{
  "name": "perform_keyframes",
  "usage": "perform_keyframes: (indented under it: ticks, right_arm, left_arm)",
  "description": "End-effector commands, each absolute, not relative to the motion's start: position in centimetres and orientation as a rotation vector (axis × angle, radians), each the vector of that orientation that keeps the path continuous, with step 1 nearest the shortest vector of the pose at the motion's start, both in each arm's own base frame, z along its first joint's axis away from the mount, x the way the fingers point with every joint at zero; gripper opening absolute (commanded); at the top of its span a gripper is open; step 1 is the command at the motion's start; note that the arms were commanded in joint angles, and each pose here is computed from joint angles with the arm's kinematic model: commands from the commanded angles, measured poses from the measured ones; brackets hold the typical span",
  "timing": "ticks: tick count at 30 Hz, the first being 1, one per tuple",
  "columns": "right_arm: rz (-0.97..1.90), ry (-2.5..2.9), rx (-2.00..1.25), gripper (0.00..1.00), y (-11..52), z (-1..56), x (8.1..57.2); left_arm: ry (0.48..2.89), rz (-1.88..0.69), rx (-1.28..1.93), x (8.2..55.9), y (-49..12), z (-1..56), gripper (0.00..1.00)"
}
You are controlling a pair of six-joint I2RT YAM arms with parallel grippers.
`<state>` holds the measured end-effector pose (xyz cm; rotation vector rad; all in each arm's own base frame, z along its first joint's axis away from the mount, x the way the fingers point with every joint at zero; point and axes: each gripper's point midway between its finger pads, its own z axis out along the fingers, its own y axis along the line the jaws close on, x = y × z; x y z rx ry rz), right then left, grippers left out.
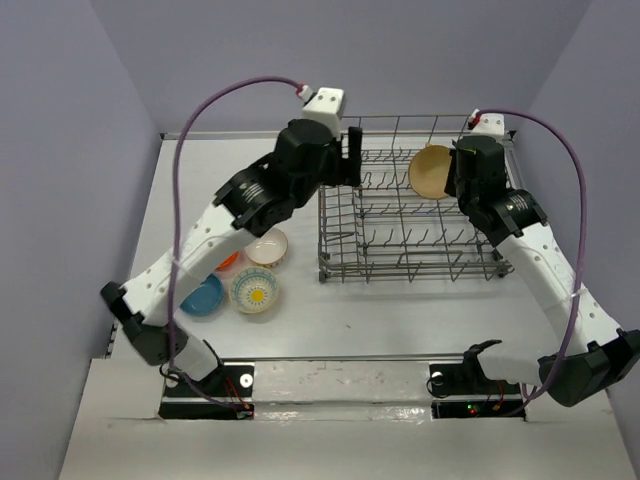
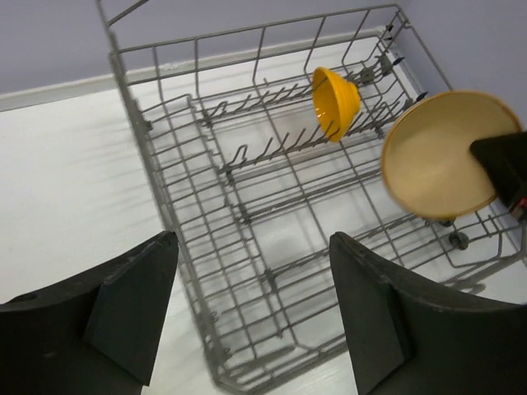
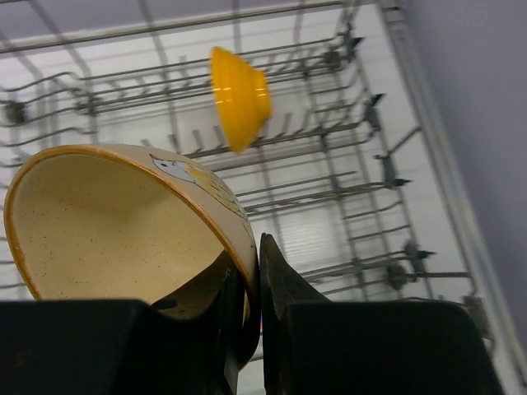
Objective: Load the bowls into the dish rack
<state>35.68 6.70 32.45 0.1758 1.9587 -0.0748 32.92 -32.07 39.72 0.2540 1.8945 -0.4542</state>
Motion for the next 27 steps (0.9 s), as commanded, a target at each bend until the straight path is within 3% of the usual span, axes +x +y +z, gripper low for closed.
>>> perform_keyframes:
  ticks: [1,5,10,17,27]
  right_arm:
    - [-0.469,1.768,0.357,0.01,-0.1,36.0,34.6]
    - [-0.837,1.690,0.392,0.01,-4.2,36.5,32.8]
    - [-1.142,1.722,0.271,0.01,-5.5,34.9,32.3]
    - [-1.259,1.710,0.198,0.01,-6.0,35.2,32.5]
    - [-1.395,1.752,0.002,0.01,-6.7,33.8,34.8]
  left_arm:
    - [1.759,-0.499,0.157,30.1,-25.7,43.6,0.85]
    - [1.777,-0.462,0.137,28.2,-19.5,40.9,0.88]
    - [1.792,-0.458,0.114,27.9,-16.5,36.9,0.89]
    - [1.854,-0.532,0.084,28.1,-16.4,31.1,0.91]
    - [1.853,-0.534,0.041,29.1,-15.9,29.4,0.93]
